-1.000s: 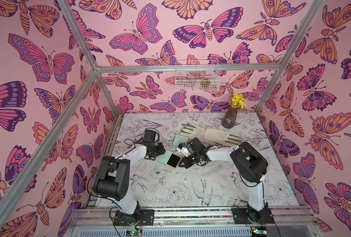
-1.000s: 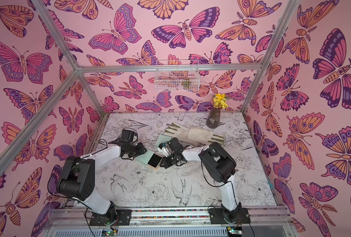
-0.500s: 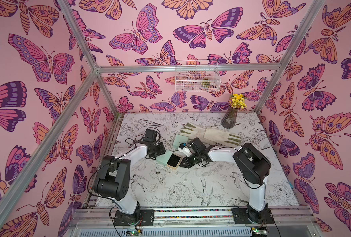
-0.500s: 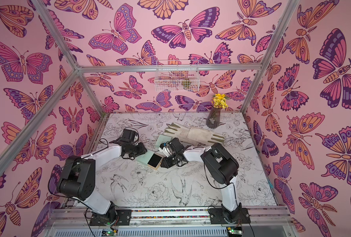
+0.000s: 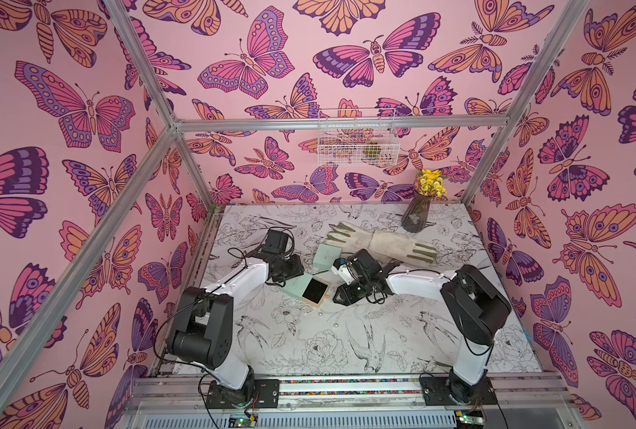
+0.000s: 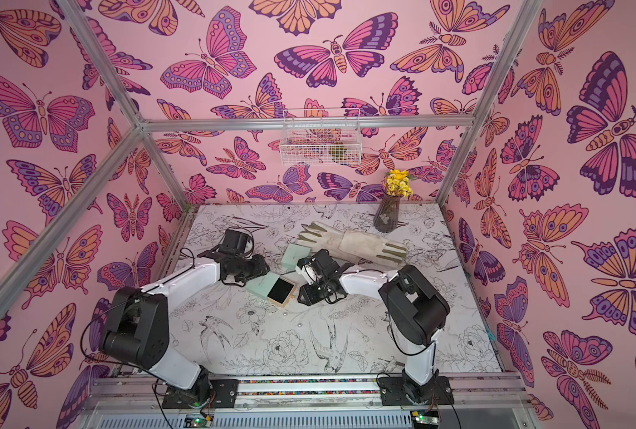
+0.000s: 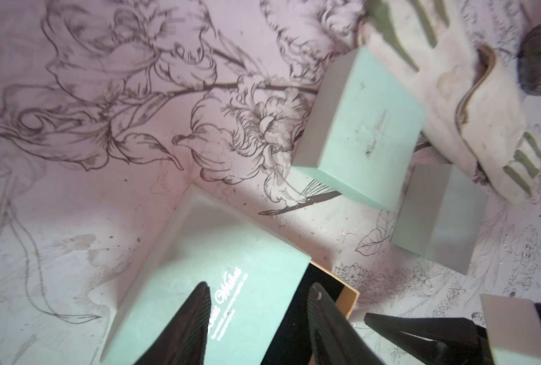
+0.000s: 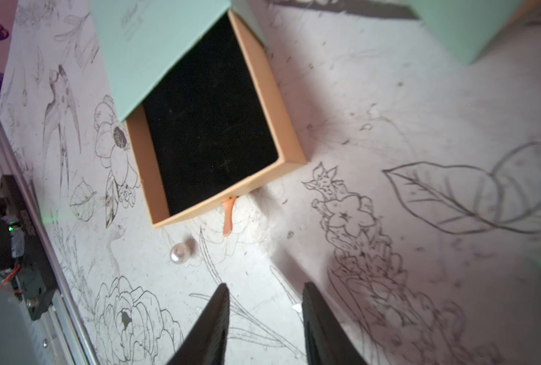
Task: Place the earrings into the drawer-style jewelry box
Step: Open the drawer in the jewelry box, then pick up the earring from the center of the board.
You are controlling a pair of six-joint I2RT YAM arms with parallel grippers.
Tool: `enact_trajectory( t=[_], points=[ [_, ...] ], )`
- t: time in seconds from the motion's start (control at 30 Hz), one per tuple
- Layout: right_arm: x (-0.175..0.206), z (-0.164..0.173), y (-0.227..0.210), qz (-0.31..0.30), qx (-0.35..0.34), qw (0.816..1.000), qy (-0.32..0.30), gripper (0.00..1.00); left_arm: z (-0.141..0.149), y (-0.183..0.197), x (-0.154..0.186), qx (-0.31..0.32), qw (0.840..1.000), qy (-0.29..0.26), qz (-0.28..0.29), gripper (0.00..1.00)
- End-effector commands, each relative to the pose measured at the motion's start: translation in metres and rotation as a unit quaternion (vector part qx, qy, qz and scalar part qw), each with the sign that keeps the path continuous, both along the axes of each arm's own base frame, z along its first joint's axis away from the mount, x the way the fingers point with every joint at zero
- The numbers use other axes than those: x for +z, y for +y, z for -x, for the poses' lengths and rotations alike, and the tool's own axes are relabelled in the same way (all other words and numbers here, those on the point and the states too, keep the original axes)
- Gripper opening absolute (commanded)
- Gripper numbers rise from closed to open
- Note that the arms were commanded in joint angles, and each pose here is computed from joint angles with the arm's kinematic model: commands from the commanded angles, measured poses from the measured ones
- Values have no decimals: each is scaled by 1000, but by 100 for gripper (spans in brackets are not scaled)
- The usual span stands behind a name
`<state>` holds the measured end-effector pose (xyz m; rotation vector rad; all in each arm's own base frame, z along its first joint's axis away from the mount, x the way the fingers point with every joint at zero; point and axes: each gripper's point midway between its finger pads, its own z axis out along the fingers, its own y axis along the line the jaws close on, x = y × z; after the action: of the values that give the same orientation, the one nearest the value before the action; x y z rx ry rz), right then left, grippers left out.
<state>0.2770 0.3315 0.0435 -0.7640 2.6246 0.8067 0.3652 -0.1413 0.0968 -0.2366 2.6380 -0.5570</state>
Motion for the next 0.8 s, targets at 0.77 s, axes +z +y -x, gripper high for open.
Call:
enact_trajectory(
  t=[0.77],
  points=[
    [53,36,32,153,-155,970,107,37,116,5,5,4,994,-86,72,72]
  ],
)
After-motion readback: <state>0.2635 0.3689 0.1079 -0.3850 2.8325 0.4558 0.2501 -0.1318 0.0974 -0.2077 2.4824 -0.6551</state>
